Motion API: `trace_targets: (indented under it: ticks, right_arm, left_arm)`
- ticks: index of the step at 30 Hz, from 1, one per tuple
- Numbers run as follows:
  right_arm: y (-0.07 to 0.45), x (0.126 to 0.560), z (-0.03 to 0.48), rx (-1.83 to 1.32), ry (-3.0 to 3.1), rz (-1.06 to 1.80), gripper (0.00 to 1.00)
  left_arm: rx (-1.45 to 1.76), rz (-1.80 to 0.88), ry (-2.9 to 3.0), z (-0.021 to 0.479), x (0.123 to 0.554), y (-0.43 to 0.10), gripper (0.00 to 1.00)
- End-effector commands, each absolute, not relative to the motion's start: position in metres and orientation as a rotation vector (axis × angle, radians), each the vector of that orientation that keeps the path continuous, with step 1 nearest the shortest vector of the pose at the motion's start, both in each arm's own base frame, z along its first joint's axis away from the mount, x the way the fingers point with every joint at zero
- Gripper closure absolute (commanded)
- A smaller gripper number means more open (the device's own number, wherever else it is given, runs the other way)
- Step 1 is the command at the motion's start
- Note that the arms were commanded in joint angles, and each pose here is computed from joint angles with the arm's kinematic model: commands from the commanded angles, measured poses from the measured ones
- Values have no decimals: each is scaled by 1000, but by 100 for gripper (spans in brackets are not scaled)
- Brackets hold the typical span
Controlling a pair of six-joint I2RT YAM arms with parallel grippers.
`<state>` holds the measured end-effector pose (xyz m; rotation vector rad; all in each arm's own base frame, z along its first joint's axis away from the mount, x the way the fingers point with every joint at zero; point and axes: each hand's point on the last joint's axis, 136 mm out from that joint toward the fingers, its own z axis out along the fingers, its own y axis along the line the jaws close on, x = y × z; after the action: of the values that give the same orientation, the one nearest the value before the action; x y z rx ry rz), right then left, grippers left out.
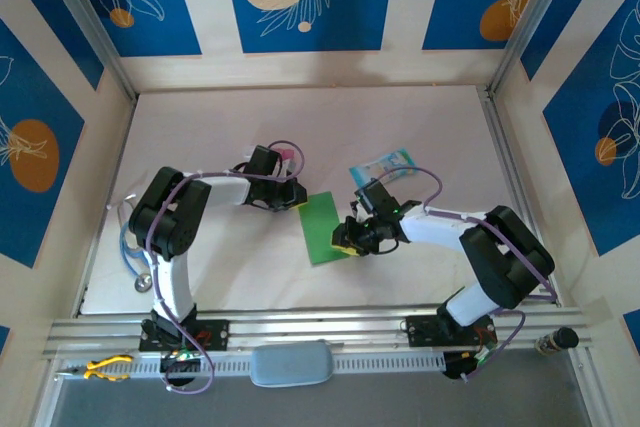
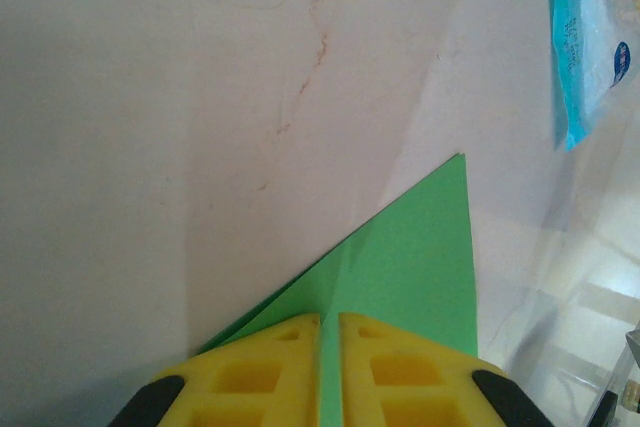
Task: Fold a paper plane with a square sheet of paper (pick it up from the middle)
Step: First fold in half a square sheet of paper at the center of the table.
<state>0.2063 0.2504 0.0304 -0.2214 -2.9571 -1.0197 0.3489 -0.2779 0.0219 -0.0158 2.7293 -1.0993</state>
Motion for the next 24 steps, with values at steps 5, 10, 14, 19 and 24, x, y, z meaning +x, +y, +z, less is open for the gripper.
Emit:
trace_targets:
  ticks: [5,10,14,19,24]
  right_arm:
    - [231,204,36,-267,-3007,-886,66]
    - [222,191,30,-297,-2983,-821,65]
    - [226,187,26,-301,-2962,-846,65]
    - [235,190,25,-284,-2933,-902,65]
    - [235,191,17,-316,-2924,-870,66]
  left_arm:
    - [-56,-1025,2827,-1,336,-265,85]
    - [-53,-1030,2827,0,336,-266,85]
    - [-52,-1032,2822,1,337,-266,85]
    - [-56,-1034,2828,0,336,-266,85]
    - [-57,-1036,2827,1,336,-266,85]
